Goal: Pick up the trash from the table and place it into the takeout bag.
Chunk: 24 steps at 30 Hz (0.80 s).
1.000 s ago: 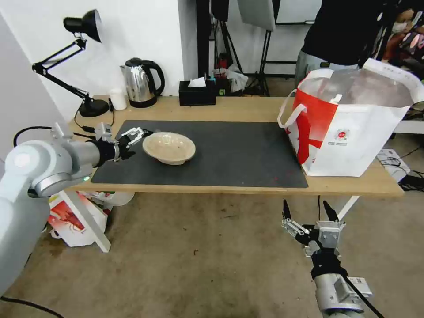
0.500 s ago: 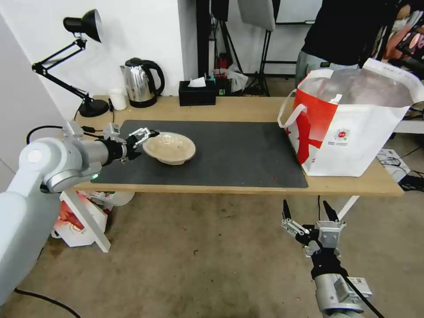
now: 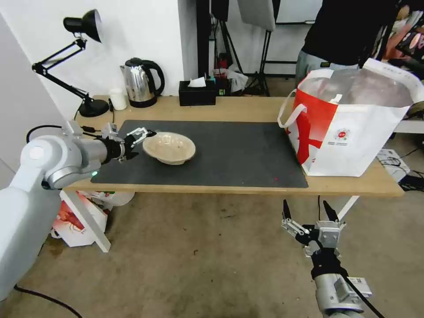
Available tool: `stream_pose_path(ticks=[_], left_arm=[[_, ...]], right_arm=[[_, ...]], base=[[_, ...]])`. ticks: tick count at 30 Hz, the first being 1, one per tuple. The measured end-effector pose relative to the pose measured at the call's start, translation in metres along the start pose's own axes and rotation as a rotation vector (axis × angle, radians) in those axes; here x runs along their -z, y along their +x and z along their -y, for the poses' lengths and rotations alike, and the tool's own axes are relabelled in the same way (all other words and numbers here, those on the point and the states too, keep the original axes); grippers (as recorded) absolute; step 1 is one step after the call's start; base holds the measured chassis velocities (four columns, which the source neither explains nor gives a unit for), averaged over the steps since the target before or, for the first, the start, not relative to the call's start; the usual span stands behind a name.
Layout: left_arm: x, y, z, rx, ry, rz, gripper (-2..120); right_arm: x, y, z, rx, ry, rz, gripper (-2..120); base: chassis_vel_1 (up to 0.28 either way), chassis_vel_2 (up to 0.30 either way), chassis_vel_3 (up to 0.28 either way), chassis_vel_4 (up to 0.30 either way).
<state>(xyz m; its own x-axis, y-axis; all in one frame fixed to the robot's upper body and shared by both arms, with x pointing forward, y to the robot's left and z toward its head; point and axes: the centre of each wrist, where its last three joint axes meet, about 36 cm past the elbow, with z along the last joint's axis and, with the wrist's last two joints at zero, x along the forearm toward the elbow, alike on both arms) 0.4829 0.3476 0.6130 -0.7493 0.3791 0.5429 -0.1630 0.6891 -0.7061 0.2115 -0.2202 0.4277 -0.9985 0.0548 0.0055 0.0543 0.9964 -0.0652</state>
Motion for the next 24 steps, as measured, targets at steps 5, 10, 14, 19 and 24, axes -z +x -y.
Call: stream_pose_path(ticks=[5, 10, 14, 19, 24], left_arm=[[0.005, -0.007, -0.002, 0.01, 0.007, 0.002, 100], [0.011, -0.019, -0.002, 0.023, 0.016, -0.002, 100], [0.012, -0.029, -0.004, 0.032, 0.021, -0.012, 100], [0.01, -0.036, -0.004, 0.034, 0.027, -0.022, 100], [0.008, -0.041, -0.003, 0.031, 0.026, -0.032, 100]], right_arm=[[0.0, 0.0, 0.0, 0.0, 0.0, 0.0, 100], [0.0, 0.0, 0.0, 0.0, 0.0, 0.0, 100], [0.0, 0.0, 0.0, 0.0, 0.0, 0.0, 100], [0.0, 0.0, 0.0, 0.0, 0.0, 0.0, 100], [0.0, 0.0, 0.0, 0.0, 0.0, 0.0, 100]], base=[[0.0, 0.0, 0.0, 0.0], [0.0, 0.0, 0.0, 0.0], [0.0, 0.0, 0.0, 0.0], [0.0, 0.0, 0.0, 0.0], [0.0, 0.0, 0.0, 0.0]])
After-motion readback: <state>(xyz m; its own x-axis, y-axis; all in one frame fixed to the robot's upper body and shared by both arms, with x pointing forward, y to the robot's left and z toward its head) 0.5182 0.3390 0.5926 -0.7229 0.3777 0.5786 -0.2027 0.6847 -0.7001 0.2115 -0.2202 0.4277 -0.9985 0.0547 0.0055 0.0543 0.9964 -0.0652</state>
